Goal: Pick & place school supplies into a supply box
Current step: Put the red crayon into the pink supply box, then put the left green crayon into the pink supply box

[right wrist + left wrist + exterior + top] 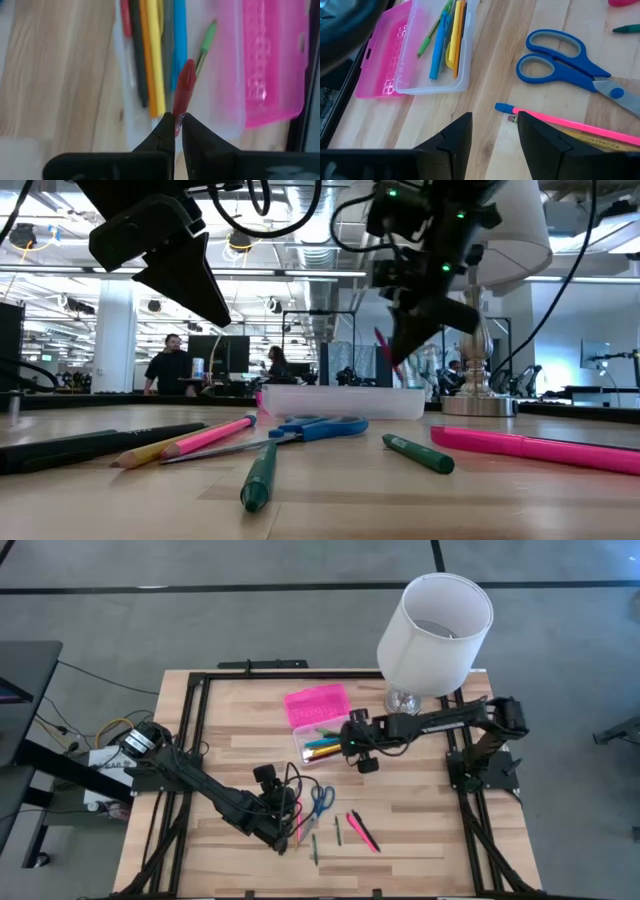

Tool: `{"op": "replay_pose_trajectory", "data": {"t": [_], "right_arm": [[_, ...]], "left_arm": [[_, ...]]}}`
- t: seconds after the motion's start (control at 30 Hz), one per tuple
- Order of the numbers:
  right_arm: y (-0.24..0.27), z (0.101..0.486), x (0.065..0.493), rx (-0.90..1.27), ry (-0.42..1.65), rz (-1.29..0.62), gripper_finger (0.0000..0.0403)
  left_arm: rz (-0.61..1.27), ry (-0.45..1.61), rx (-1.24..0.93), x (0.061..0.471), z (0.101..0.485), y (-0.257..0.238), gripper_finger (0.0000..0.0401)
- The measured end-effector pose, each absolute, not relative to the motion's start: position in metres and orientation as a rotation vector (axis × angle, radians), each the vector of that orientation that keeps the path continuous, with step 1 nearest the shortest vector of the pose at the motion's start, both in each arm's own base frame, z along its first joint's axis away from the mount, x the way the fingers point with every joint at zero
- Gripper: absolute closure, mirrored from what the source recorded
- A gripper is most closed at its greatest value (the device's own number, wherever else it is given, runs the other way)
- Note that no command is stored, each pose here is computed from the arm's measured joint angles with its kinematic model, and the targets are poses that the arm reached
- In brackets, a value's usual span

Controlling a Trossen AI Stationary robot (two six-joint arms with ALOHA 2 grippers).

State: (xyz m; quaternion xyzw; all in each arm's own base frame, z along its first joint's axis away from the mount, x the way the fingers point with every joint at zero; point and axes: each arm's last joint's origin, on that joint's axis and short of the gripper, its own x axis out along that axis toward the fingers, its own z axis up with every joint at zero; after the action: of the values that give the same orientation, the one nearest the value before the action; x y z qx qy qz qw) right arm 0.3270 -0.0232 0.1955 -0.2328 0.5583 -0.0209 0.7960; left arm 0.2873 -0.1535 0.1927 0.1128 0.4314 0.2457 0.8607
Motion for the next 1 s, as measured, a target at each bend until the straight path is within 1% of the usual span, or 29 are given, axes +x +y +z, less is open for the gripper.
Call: {"op": "replay_pose_trajectory", "data": {"t": [0.23,0.3,0.43,0.5,0.6,0.8,0.9,1.0], "right_arm": [[-0.031,0.197,0.346,-0.528,1.175,-0.024,0.0399],[-0.033,0.191,0.347,-0.529,1.205,-0.016,0.0396],[-0.037,0.187,0.357,-0.522,1.178,-0.032,0.0387],[-0.038,0.182,0.358,-0.522,1.198,-0.028,0.0380],[-0.040,0.179,0.363,-0.518,1.191,-0.033,0.0361],[-0.042,0.185,0.366,-0.509,1.158,-0.053,0.0302],[-0.042,0.192,0.366,-0.510,1.128,-0.062,0.0275],[-0.038,0.200,0.363,-0.508,1.110,-0.062,0.0257]], "left_arm": [[0.528,0.917,0.251,0.283,0.187,-0.152,0.0247],[0.534,0.925,0.254,0.281,0.184,-0.150,0.0247],[0.545,0.935,0.251,0.279,0.180,-0.149,0.0247],[0.543,0.929,0.245,0.279,0.180,-0.149,0.0247],[0.543,0.930,0.247,0.279,0.180,-0.149,0.0247],[0.537,0.933,0.250,0.278,0.180,-0.151,0.0247],[0.537,0.934,0.250,0.278,0.180,-0.151,0.0247],[0.528,0.939,0.266,0.278,0.180,-0.151,0.0247]]}}
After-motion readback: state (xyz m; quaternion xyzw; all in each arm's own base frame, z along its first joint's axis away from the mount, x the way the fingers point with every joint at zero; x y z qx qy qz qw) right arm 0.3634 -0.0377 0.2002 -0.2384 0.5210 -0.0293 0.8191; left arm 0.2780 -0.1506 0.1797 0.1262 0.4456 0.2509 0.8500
